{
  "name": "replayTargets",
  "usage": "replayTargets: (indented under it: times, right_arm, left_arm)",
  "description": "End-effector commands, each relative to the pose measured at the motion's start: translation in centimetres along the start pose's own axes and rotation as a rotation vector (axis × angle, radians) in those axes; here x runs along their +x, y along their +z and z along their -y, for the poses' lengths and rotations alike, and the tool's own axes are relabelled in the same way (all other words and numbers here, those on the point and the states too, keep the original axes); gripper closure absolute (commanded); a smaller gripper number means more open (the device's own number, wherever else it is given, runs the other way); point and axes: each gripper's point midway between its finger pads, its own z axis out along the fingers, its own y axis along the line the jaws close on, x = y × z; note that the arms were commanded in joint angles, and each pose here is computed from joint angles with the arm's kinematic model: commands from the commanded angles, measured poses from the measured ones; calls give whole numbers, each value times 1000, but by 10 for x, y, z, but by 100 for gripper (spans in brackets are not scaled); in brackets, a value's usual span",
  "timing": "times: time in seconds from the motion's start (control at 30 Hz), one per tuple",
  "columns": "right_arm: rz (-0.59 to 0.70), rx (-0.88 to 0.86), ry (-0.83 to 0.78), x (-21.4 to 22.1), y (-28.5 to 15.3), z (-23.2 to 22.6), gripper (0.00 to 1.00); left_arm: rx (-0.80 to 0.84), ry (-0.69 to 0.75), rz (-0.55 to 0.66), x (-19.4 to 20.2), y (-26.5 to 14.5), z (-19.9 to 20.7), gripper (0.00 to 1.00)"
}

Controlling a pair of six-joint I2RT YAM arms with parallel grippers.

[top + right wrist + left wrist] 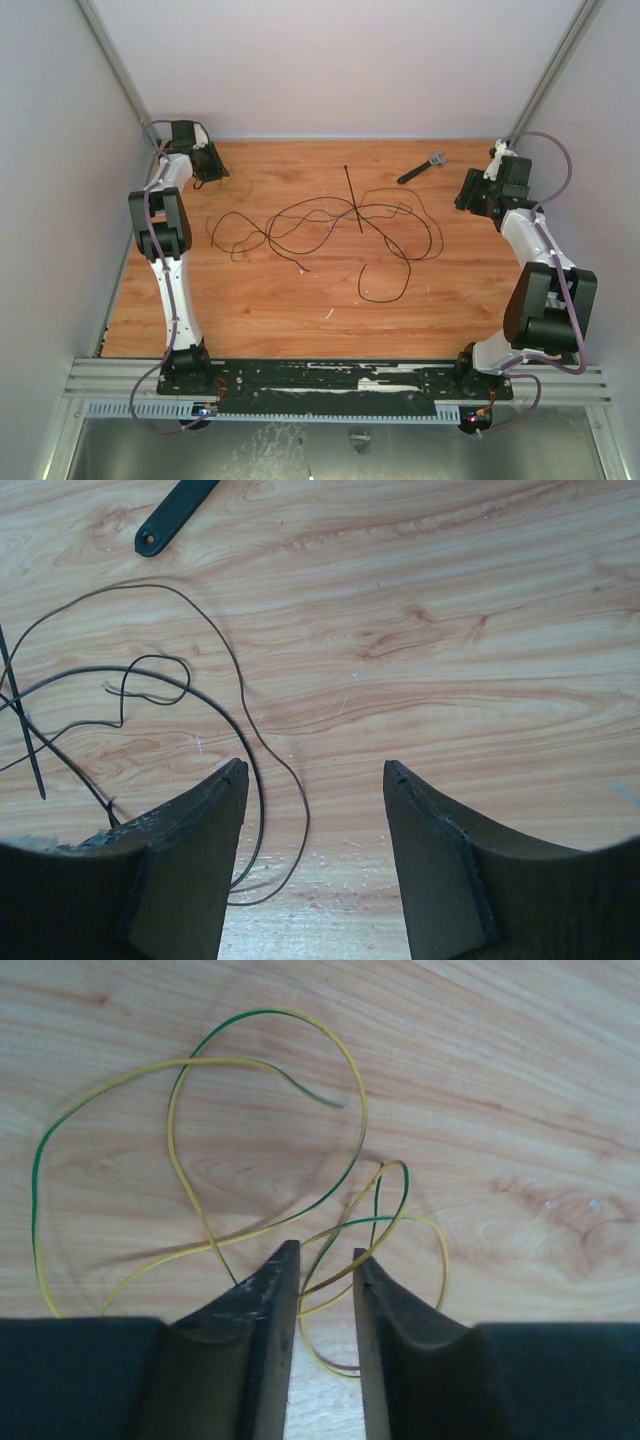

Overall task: Zip-tie the wires
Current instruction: Pick up the cable at the center of the board.

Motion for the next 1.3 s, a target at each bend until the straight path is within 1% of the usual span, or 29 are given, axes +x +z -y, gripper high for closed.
replayTargets:
  times: [0.0, 0.03, 0.1, 0.13, 0.2, 0.3, 0.4, 0.5, 0.57, 0.63, 0.73, 0.87, 1.0, 1.1, 1.17, 1.27]
  right_arm:
    - [-9, 5, -11, 4, 1, 2, 42]
    - [-9, 3, -12, 4, 1, 2, 42]
    - [-8, -3, -11, 4, 1, 1, 42]
    - [-6, -4, -10, 4, 1, 1, 42]
    - [-9, -9, -12, 4, 1, 0, 42]
    - [-2, -25, -12, 2, 0, -3, 42]
    - [23, -60, -17, -4, -5, -11, 41]
    - [63, -92, -23, -13, -13, -18, 33]
    - [107, -138, -36, -23, -21, -28, 25]
    - [147, -192, -44, -29, -29, -38, 21]
    - [216, -300, -57, -43, -46, -60, 15]
    - [310, -522, -75, -59, -78, -101, 10]
    - [372, -727, -85, -71, -113, -144, 9]
    - [432, -847, -126, -79, -143, -177, 7]
    - [489, -899, -171, -83, -161, -199, 3]
    - [580, -985, -254, -80, -188, -232, 1]
  left_arm:
    - [6, 18, 59, -25, -16, 8, 72]
    - [6, 20, 65, -27, -18, 10, 79]
    - [9, 22, 78, -31, -23, 12, 90]
    - [11, 24, 86, -35, -26, 14, 95]
    - [18, 27, 112, -45, -36, 20, 100]
    - [33, 40, 171, -67, -59, 32, 100]
    - [69, 60, 245, -93, -92, 51, 100]
    - [128, 85, 330, -120, -136, 77, 100]
    - [185, 107, 397, -139, -172, 99, 100]
    - [263, 122, 461, -155, -209, 123, 100]
    - [428, 140, 558, -170, -270, 166, 100]
    - [643, 164, 657, -176, -345, 217, 100]
    - [883, 187, 699, -164, -412, 262, 100]
    - [1072, 203, 720, -151, -464, 289, 100]
    - [1188, 213, 723, -139, -495, 301, 100]
    - [1324, 201, 712, -124, -530, 310, 100]
